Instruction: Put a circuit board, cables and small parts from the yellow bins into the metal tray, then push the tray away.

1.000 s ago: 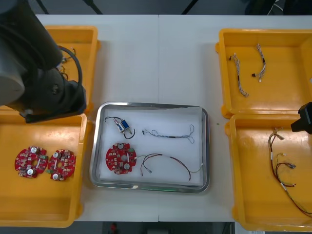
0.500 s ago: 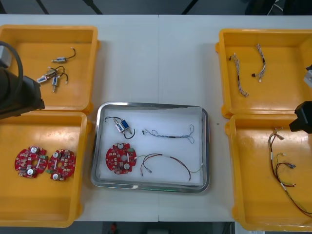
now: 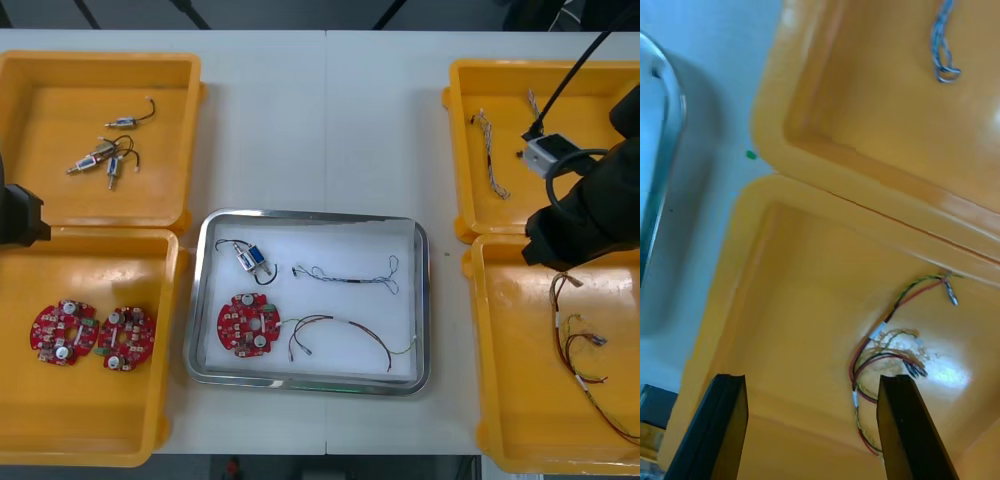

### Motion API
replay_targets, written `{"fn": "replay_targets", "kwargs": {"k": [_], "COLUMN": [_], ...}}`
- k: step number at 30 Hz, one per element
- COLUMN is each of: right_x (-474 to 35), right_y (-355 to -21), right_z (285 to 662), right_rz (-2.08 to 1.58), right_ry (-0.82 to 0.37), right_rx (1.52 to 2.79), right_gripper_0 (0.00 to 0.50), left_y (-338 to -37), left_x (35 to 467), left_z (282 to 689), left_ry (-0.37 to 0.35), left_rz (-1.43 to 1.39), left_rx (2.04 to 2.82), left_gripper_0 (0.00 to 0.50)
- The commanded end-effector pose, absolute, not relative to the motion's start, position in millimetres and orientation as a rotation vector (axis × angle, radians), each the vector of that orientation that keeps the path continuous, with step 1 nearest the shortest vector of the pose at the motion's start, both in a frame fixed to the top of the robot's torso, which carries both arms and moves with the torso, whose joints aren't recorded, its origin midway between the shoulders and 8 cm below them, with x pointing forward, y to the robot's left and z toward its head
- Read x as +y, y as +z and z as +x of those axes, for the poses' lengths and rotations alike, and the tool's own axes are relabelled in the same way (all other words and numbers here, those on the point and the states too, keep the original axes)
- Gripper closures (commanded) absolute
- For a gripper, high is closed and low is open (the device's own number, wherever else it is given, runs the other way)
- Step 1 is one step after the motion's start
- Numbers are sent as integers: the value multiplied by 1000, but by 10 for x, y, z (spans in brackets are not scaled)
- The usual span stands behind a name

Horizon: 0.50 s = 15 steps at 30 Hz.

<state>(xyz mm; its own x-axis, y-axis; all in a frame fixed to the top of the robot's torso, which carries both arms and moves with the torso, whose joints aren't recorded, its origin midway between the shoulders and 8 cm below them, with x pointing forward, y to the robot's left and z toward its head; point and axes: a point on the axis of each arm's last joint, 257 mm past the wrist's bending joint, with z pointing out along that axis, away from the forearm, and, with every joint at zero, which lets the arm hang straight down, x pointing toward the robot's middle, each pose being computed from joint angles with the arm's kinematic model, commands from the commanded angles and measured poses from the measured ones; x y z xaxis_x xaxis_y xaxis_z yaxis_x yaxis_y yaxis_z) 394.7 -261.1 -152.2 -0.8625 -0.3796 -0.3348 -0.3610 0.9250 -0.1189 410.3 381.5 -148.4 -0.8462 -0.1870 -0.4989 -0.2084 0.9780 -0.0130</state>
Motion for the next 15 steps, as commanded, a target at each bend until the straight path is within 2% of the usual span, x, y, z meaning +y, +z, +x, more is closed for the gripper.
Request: {"fn": "replay_targets", "kwargs": {"k": [1,15], "right_x": [-2361,-1361], "right_y": [-1428,-1762], "right_z": [3919,3739], "right_rz": [-785,-1297], "right_ry": [-145,-176], "right_rx": [2631,2469], "right_gripper_0": [0,0], "left_y": [-1489,-1710], "left_x": [4023,4051], "left_z": [4111,3935], "left_ry": [76,48], "left_rz": [-322,-313], "left_rx": [2582,2649], "left_gripper_0": [0,0]}}
